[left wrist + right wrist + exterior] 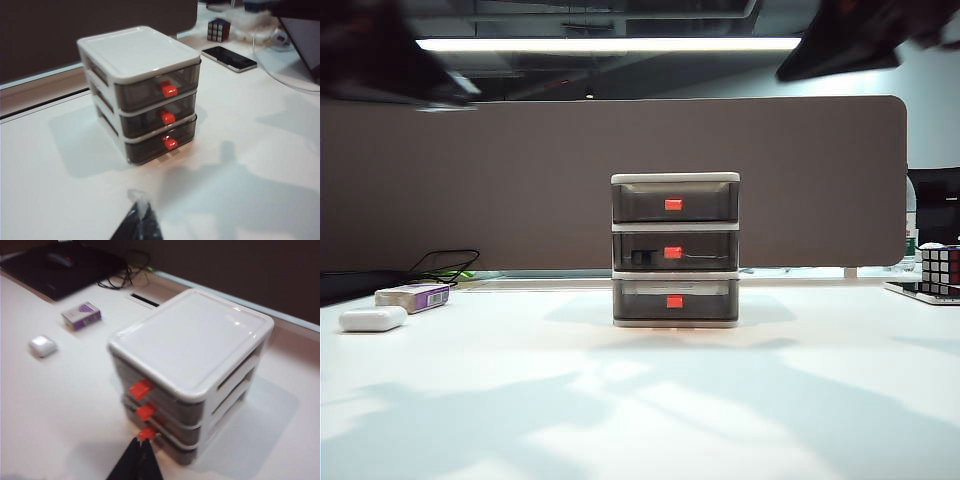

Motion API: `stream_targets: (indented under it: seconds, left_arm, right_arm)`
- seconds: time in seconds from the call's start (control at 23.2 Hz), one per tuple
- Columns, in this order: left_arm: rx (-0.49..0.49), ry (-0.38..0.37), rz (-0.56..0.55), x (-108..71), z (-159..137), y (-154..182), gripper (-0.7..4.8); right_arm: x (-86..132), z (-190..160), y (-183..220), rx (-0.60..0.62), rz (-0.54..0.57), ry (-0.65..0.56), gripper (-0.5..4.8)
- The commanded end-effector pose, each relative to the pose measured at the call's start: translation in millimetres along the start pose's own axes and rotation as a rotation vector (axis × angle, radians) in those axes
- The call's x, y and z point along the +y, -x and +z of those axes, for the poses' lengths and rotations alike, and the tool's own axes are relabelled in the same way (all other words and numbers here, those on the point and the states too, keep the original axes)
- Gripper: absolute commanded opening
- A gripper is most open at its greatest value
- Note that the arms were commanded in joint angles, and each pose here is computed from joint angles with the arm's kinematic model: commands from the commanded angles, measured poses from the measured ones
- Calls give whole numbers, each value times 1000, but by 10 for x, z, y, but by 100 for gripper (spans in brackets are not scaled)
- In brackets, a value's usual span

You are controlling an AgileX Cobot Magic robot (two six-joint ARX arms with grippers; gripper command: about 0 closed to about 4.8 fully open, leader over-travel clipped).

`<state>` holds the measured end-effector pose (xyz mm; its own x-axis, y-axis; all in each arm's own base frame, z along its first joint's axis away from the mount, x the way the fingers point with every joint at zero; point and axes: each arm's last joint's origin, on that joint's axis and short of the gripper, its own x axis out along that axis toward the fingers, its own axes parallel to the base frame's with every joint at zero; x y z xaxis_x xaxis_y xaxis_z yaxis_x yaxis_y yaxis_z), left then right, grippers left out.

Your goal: Open the second layer of the drawer on the table, pick up the transparent tape on the table and put it in, and finally close the drawer.

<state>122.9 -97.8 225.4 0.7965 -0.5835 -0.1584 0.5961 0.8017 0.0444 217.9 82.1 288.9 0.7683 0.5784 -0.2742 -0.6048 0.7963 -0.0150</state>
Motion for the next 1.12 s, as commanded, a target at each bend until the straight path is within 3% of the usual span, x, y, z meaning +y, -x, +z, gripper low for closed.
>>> stream_targets:
  seconds: [0.04,0.22,0.52,0.78,0.9,1.12]
  left_arm:
    - [-58,109,43,-12,-195,285,-6]
    - [-141,157,72,-12,-452,504,-6]
    - [-118,151,114,-5,-656,523,-6]
    - [-115,119,116,-10,-733,492,-6]
    - [-111,63,132,-4,-735,492,-6]
    - [-86,49,227,80,-759,491,-6]
  right_arm:
    - [119,-299,316,-31,-57,-56,-5]
    - [248,-800,604,-55,-114,-128,-5]
    - [370,-1369,789,-95,-171,-171,-5]
    - [406,-1665,795,-126,-179,-163,-5]
    - [399,-1677,836,-128,-247,-134,-5]
    - [378,-1646,877,-177,-343,-123,-5]
